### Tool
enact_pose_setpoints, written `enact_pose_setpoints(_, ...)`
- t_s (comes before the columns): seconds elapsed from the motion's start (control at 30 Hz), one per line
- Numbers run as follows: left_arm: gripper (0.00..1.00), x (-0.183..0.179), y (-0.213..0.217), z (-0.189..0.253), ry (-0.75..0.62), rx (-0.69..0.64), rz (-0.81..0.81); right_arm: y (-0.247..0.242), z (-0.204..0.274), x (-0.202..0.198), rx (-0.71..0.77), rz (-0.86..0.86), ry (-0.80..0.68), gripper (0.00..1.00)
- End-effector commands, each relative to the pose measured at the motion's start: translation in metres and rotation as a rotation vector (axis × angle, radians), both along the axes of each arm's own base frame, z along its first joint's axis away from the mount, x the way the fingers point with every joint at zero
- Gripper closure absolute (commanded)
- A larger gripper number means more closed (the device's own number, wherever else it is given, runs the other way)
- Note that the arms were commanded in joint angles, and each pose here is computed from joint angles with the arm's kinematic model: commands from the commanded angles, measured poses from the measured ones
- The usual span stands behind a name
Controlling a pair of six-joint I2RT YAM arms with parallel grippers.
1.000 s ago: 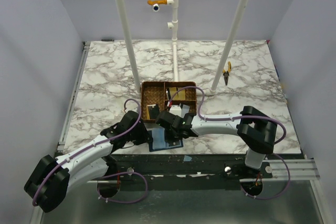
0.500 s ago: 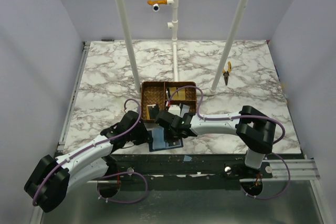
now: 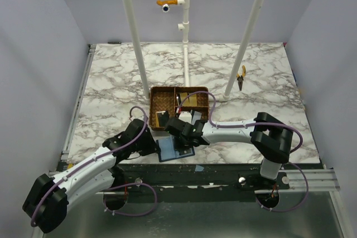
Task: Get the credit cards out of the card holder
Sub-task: Close the card holder at the corner of the board.
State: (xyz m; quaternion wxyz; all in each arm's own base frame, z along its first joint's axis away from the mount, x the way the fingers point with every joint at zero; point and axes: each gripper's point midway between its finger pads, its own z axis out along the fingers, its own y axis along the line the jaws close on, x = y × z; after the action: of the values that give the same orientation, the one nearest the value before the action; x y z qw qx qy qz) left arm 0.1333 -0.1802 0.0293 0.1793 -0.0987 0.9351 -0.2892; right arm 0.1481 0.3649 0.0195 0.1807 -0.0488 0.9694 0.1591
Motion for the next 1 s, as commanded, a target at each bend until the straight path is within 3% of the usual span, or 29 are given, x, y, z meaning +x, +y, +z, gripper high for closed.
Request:
enact_pose_setpoints(0.0, 1.00, 0.002, 0.003, 0.019, -0.037, 0.005, 0.011, -0.004, -0.002, -0.003, -0.019, 0.001, -0.003, 0.99)
enact_pose_setpoints(0.27, 0.92, 0.000, 0.007, 0.030, -0.051, 0.002, 0.015, 0.005, 0.008, -0.001, 0.015, 0.014, -0.011, 0.99)
enact_pose_setpoints(0.5, 0.74, -0.005, 0.019, 0.006, -0.002, 0.056, 0.066, 0.006, 0.010, -0.001, 0.020, 0.016, -0.011, 0.99)
enact_pose_setpoints(0.77, 0.63, -0.003, 0.021, -0.007, 0.002, 0.069, 0.089, 0.009, 0.015, -0.003, 0.040, 0.026, -0.011, 0.99)
enact_pose_setpoints(0.97, 0.60, -0.001, 0.016, -0.007, -0.022, 0.043, 0.072, 0.017, 0.027, -0.003, 0.090, 0.037, -0.017, 0.99)
